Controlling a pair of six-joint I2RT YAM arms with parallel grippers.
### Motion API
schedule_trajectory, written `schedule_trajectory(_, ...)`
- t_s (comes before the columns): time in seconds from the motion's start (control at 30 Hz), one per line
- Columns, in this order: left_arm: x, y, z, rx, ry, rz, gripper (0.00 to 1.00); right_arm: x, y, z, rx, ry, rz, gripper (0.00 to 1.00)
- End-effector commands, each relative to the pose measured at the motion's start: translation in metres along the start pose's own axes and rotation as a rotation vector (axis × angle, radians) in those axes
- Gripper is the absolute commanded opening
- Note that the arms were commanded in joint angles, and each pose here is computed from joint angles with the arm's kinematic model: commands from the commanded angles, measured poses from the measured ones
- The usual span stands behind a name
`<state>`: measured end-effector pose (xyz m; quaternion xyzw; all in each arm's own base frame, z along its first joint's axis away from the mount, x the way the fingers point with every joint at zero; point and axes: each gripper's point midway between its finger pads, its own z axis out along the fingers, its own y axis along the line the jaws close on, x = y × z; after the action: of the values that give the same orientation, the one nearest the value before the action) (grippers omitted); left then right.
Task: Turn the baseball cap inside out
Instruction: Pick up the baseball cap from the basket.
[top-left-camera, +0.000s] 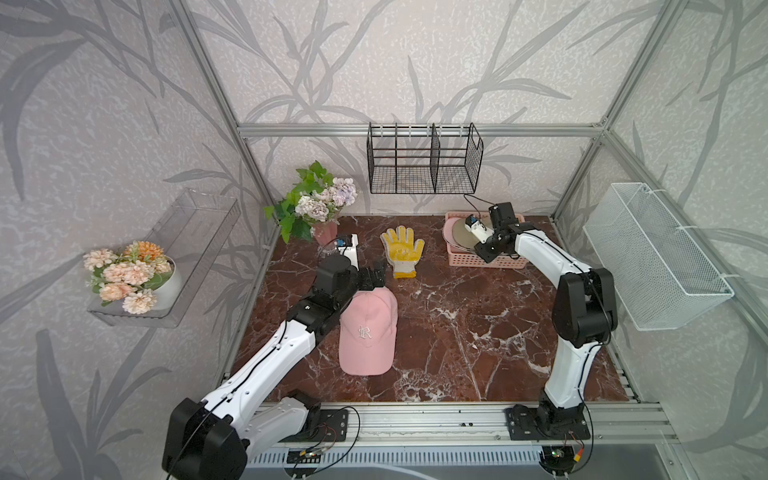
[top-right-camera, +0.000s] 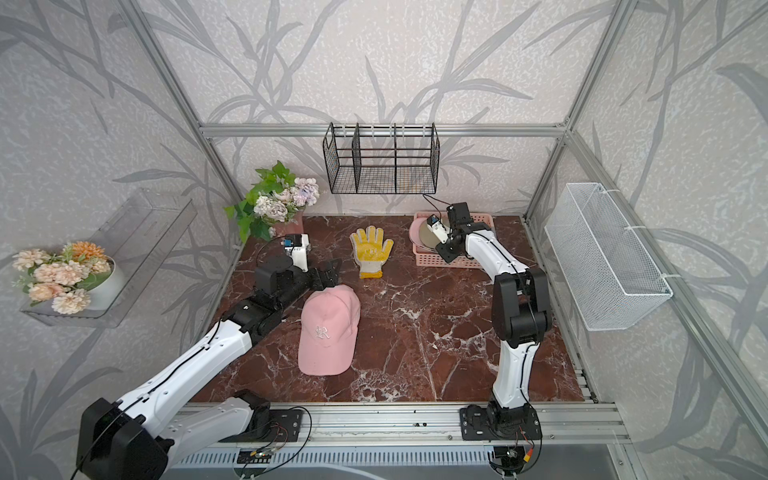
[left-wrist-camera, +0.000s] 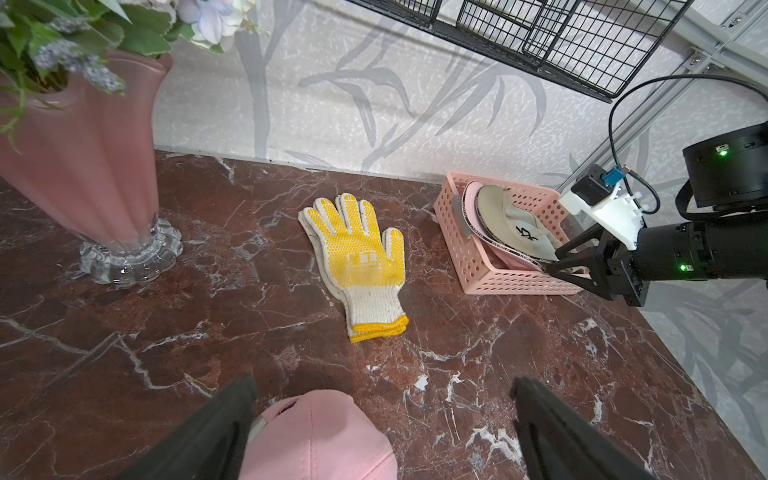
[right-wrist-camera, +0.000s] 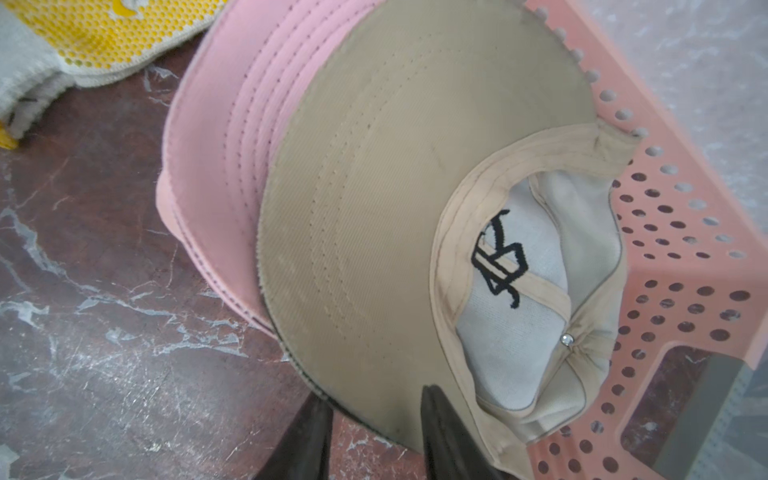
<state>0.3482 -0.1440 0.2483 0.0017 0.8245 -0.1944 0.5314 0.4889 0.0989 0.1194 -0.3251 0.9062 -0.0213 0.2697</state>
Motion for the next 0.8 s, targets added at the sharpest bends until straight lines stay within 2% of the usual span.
schedule_trajectory(0.0, -0.001, 0.003, 0.000, -0.003, -0.007, 0.017, 1.00, -0.001, -0.006, 0.000, 0.007, 0.012, -0.018, 0.30)
schedule_trajectory(0.13, 0.000, 0.003, 0.000, -0.005, -0.006, 0.016, 1.00, -0.001, -0.005, 0.003, -0.006, 0.008, -0.047, 0.27)
schedule_trajectory(0.37, 0.002, 0.005, 0.000, -0.010, -0.003, 0.016, 1.00, -0.012, -0.020, -0.010, 0.086, -0.046, -0.101, 0.01)
schedule_trajectory(0.63, 0.000, 0.003, 0.000, 0.003, -0.008, 0.020, 1.00, -0.044, -0.071, -0.072, 0.414, -0.215, -0.114, 0.00)
schedule_trajectory(0.77, -0.002, -0.004, -0.001, 0.036, -0.010, 0.046, 1.00, -0.058, -0.080, -0.106, 0.492, -0.302, -0.099, 0.00)
